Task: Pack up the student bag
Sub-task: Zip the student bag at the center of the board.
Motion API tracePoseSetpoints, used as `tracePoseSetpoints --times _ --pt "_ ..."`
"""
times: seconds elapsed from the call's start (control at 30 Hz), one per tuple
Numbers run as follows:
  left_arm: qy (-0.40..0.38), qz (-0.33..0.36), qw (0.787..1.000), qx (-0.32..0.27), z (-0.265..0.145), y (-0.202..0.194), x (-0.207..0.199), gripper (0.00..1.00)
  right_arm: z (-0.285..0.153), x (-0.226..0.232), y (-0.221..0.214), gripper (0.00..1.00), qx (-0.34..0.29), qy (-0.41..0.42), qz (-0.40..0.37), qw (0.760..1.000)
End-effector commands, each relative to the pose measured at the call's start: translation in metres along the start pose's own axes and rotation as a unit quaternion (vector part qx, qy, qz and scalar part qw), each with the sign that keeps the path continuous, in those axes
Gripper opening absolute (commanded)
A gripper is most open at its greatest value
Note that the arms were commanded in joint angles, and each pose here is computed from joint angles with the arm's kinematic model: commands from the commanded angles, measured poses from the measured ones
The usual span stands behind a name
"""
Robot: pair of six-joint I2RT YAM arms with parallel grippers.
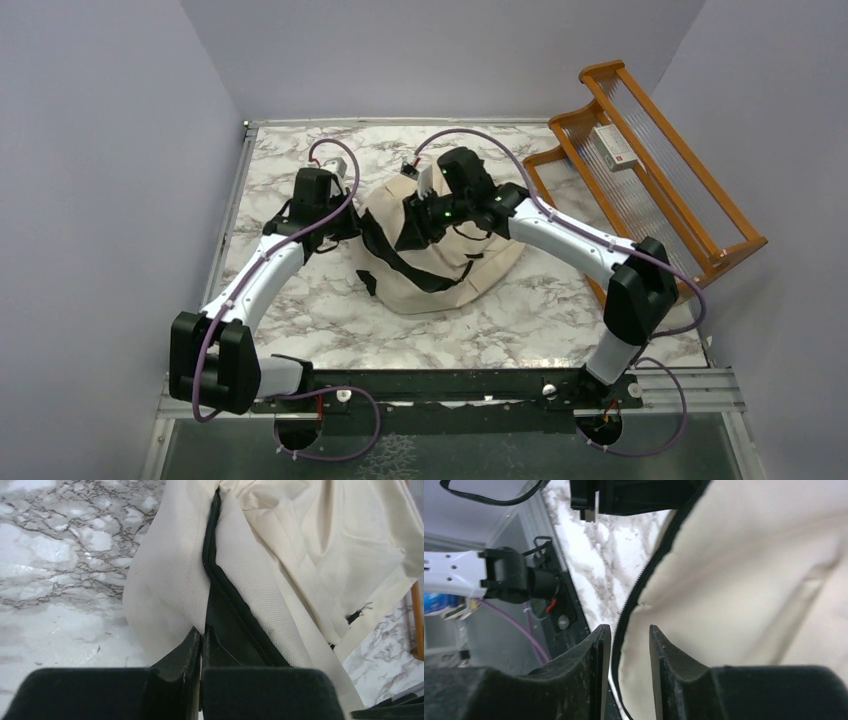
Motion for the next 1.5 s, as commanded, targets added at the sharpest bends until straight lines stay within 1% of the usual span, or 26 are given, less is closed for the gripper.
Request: tracePoseSetpoints --times 0.0,0.1,0.17,0.27,0.3,0.33,0.37,0.43,0.53,0.6,0.7,0.8,0.9,1.03,1.13,1.17,1.27,1.33,1.47 --pt "0.035 0.013 0.999 -0.013 -0.010 -0.005 0.021 0.00 -0.032 -0.023 0.016 0.41 -0.046 -0.130 -0.022 0.990" --pt "0.045 0.016 0.999 -0.013 -0.012 -0.011 0.029 0.00 -0.061 -0.047 0.004 0.46 -0.056 -0.248 0.001 0.967" --pt "0.048 0.020 0.999 -0.010 -0.013 -0.015 0.033 0.00 -0.082 -0.062 -0.009 0.49 -0.060 -0.323 0.025 0.944" --pt "0.049 0.028 0.998 -0.013 -0.016 -0.014 0.034 0.00 -0.109 -0.072 -0.039 0.53 -0.061 -0.401 0.072 0.911" --pt "0.048 0.031 0.998 -0.019 -0.018 -0.011 0.032 0.02 -0.118 -0.074 -0.050 0.56 -0.062 -0.424 0.088 0.899" --pt "0.048 0.036 0.998 -0.025 -0.020 -0.008 0.031 0.07 -0.125 -0.076 -0.061 0.59 -0.062 -0.442 0.103 0.889" --pt "0.047 0.040 0.998 -0.032 -0.023 -0.003 0.029 0.12 -0.131 -0.077 -0.072 0.61 -0.058 -0.453 0.116 0.882" --pt "0.049 0.051 0.996 -0.045 -0.030 0.005 0.025 0.19 -0.140 -0.081 -0.094 0.62 -0.045 -0.466 0.145 0.871" --pt "0.051 0.063 0.995 -0.061 -0.040 0.016 0.020 0.30 -0.149 -0.088 -0.118 0.62 -0.033 -0.469 0.184 0.863" --pt "0.046 0.068 0.994 -0.072 -0.047 0.022 0.014 0.35 -0.150 -0.089 -0.128 0.62 -0.033 -0.461 0.198 0.865" --pt "0.021 0.080 0.993 -0.083 -0.057 0.030 0.000 0.38 -0.154 -0.097 -0.141 0.62 -0.036 -0.447 0.231 0.863" --pt "-0.011 0.090 0.992 -0.088 -0.065 0.035 -0.017 0.40 -0.155 -0.103 -0.150 0.62 -0.043 -0.427 0.253 0.867" --pt "-0.061 0.104 0.989 -0.081 -0.070 0.032 -0.044 0.42 -0.158 -0.107 -0.160 0.62 -0.041 -0.423 0.274 0.863" --pt "-0.114 0.146 0.980 -0.073 -0.067 0.008 -0.089 0.46 -0.165 -0.110 -0.177 0.64 -0.045 -0.432 0.307 0.847" --pt "-0.151 0.163 0.974 -0.049 -0.056 -0.020 -0.120 0.49 -0.169 -0.108 -0.187 0.66 -0.058 -0.435 0.330 0.836" --pt "-0.164 0.165 0.972 -0.038 -0.051 -0.030 -0.128 0.49 -0.166 -0.104 -0.187 0.68 -0.065 -0.425 0.338 0.837" --pt "-0.184 0.181 0.966 -0.017 -0.037 -0.059 -0.148 0.52 -0.159 -0.097 -0.188 0.72 -0.098 -0.396 0.362 0.838" --pt "-0.193 0.194 0.962 -0.001 -0.027 -0.079 -0.160 0.55 -0.153 -0.094 -0.183 0.73 -0.131 -0.374 0.377 0.837" --pt "-0.200 0.205 0.958 0.025 -0.007 -0.111 -0.175 0.56 -0.143 -0.091 -0.182 0.73 -0.172 -0.339 0.408 0.830"
Point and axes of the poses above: each gripper's point midway between its finger pads, its own z axis out along the fingers, its own x axis along the line the jaws close on, y = z × x, the point moved 1 cm from there along -z, back along the fingers, and after that the axes turned 14 degrees about -z, right-handed, at the moved point
